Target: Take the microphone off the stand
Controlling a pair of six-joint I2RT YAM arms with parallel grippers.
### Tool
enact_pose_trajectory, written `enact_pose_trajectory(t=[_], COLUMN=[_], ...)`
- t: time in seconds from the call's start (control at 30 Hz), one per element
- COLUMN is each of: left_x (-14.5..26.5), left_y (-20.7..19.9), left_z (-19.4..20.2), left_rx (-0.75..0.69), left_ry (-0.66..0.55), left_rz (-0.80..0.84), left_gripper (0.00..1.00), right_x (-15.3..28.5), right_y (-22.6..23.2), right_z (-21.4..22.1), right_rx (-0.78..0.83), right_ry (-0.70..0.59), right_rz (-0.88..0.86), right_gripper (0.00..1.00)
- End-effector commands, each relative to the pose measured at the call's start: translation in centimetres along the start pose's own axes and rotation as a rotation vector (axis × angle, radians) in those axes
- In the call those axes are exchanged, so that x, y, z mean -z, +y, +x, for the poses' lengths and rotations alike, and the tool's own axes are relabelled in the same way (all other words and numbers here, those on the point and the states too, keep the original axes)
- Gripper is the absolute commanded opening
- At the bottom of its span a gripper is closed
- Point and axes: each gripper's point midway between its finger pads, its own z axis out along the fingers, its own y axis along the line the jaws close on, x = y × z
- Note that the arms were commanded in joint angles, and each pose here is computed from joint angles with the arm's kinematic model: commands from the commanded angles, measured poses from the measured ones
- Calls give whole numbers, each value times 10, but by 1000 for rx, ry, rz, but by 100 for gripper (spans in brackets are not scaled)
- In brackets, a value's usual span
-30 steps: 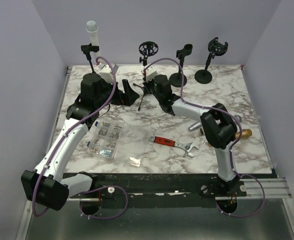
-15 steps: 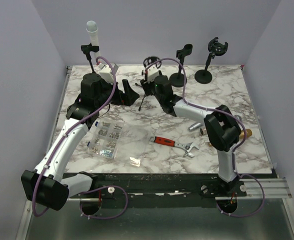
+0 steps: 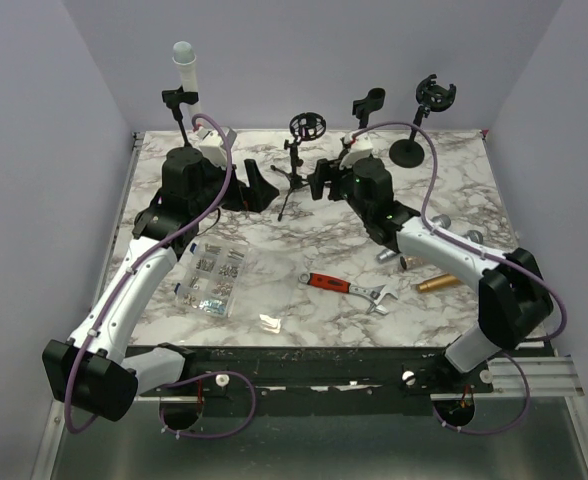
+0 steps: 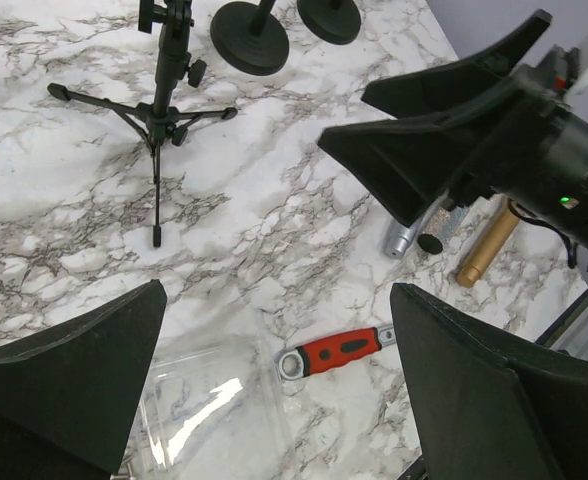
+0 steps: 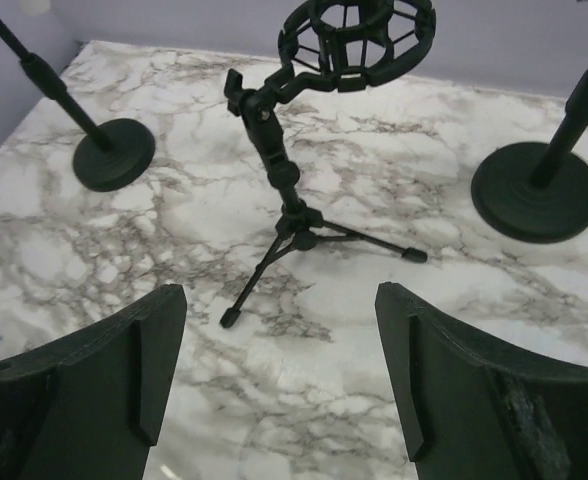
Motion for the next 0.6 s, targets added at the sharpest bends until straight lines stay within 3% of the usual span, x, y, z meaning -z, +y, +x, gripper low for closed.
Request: enact_pose_trajectory(t=[0.0,0.23,0.43,0.57], left_x=[0,0,10,39], left_y=[-4,-2,11,37], left_z=[-1,-2,-12,-42], left_rx=[3,2,-55,-53], left_ry=[-18,-27,-83,-204], left_rz=[25,13,-66,-208], left_gripper=[99,98,99,99], right_x=[41,107,152,168], right_y=[23,61,75,84], right_z=[14,32,37,35], right_rx=[-190,-310,-384,-409], right_ry=[106,269,278,273], right_rz=[-130,-372,-506,-580], right_gripper=[83,84,85,85])
